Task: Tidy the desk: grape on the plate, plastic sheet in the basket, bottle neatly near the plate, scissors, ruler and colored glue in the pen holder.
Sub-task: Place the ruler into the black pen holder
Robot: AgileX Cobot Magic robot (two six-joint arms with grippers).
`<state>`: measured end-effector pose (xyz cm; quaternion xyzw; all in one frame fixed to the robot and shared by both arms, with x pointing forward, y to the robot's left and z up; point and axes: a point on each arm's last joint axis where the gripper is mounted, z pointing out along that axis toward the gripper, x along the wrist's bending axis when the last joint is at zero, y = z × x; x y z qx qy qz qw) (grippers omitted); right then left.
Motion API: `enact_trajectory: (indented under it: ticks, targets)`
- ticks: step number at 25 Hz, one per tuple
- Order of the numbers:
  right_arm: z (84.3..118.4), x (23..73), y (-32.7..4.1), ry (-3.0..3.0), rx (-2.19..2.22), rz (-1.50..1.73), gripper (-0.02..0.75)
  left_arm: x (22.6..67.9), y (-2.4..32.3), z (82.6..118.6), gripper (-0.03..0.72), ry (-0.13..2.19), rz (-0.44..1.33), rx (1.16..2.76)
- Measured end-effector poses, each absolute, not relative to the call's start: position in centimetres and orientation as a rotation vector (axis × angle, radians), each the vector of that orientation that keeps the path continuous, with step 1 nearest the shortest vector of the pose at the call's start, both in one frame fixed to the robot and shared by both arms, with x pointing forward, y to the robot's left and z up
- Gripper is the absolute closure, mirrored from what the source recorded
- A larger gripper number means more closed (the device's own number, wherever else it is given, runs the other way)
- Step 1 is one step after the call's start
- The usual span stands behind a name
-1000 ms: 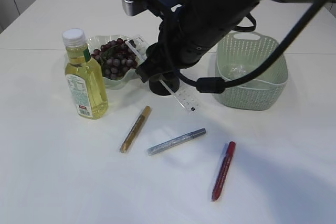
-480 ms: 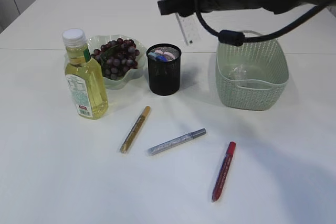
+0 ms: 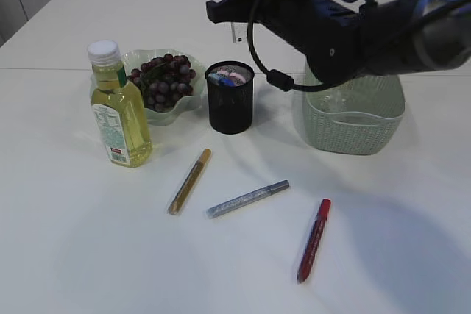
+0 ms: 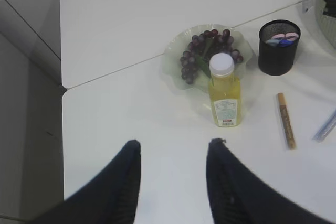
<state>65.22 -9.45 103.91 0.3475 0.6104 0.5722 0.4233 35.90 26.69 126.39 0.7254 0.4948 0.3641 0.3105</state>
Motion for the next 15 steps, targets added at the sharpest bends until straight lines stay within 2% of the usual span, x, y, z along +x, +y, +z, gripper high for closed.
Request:
enact_trajectory:
  ticks: [5,15]
  targets:
    - [101.4,67.2,-8.7,1.503,0.911,1.437,0.44,36.2,26.5,126.3,0.38,1.31,0.959,1.924]
    - [98.9,70.0,-7.6,1.505,0.902,1.42,0.44,38.0,25.4,125.5,0.38,1.33,0.936,1.984]
